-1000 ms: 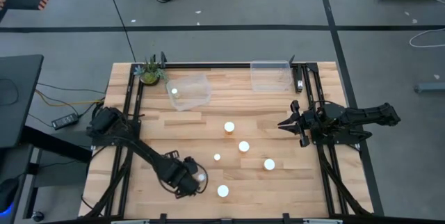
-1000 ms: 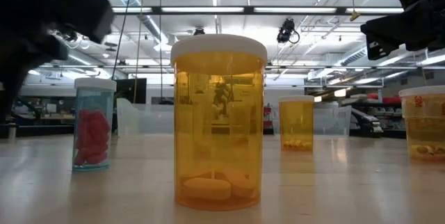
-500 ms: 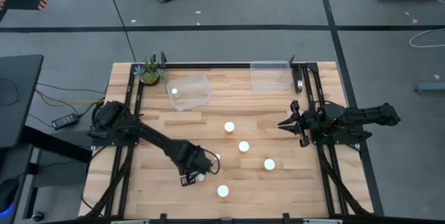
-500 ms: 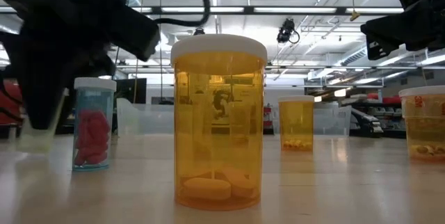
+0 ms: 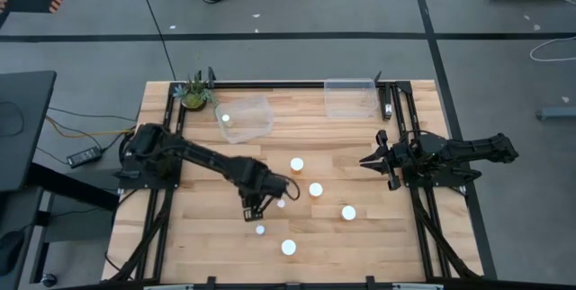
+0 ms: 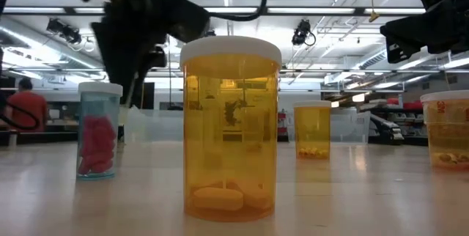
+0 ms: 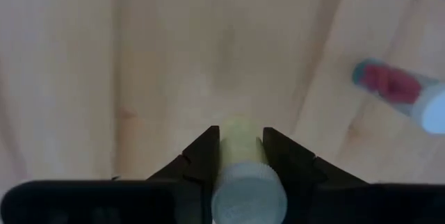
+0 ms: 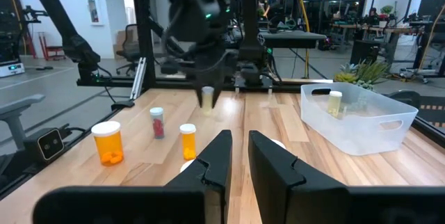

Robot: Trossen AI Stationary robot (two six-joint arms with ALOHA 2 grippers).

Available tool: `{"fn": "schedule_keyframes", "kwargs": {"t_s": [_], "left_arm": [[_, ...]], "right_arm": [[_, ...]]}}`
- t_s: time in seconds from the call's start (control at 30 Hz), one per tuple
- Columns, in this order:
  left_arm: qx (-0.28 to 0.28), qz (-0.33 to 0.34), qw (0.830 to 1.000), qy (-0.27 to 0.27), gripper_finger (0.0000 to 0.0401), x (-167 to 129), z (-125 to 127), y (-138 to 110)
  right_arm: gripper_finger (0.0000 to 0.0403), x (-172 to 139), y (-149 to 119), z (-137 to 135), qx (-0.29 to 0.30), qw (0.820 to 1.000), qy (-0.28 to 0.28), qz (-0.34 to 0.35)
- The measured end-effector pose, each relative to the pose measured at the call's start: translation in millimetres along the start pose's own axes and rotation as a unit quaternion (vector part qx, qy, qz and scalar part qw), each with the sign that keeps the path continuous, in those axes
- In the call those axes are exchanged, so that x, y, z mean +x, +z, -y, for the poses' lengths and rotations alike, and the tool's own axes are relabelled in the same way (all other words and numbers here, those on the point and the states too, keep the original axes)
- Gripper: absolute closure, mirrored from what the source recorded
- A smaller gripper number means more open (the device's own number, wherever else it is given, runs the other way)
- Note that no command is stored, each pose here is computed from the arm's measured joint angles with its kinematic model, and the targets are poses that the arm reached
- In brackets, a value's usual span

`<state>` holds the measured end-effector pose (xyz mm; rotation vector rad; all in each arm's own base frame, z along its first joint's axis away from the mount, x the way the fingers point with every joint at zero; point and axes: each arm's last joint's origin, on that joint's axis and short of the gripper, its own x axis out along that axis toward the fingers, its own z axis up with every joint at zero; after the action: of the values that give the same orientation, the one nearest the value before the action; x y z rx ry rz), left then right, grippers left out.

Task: Pick and place medicine bottles into bin by pill shape (circle, oval)
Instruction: Put the small yellow pill bottle into the left transparent bin

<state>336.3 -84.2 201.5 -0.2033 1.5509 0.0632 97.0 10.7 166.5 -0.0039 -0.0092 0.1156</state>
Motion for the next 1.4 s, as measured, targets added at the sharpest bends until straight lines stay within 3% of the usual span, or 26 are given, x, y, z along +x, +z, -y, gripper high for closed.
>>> {"fn": "schedule_keyframes", "kwargs": {"t_s": [0.17,0.43,0.63,0.9,1.03,1.2,1.4], "left_arm": [[-0.002,-0.007,1.000,0.014,0.0276,-11,-20,8],[0.011,-0.046,0.997,0.055,0.0296,-16,-52,8],[0.007,-0.058,0.994,0.088,0.0275,-23,-86,10],[-0.041,-0.017,0.993,0.105,0.0296,-49,-139,8],[-0.078,0.008,0.989,0.124,0.0283,-57,-166,7],[-0.121,0.041,0.983,0.131,0.0267,-56,-198,9],[-0.149,0.048,0.979,0.133,0.0284,-55,-228,4]], "right_arm": [[0.0346,0,0,0,0.000,1.000,0.000,0.000],[0.0346,0,0,0,0.000,1.000,0.000,0.000],[0.0346,0,0,0,0.000,1.000,0.000,0.000],[0.0346,0,0,0,0.000,1.000,0.000,0.000],[0.0346,0,0,0,0.000,1.000,0.000,0.000],[0.0346,0,0,0,0.000,1.000,0.000,0.000],[0.0346,0,0,0,0.000,1.000,0.000,0.000]]}}
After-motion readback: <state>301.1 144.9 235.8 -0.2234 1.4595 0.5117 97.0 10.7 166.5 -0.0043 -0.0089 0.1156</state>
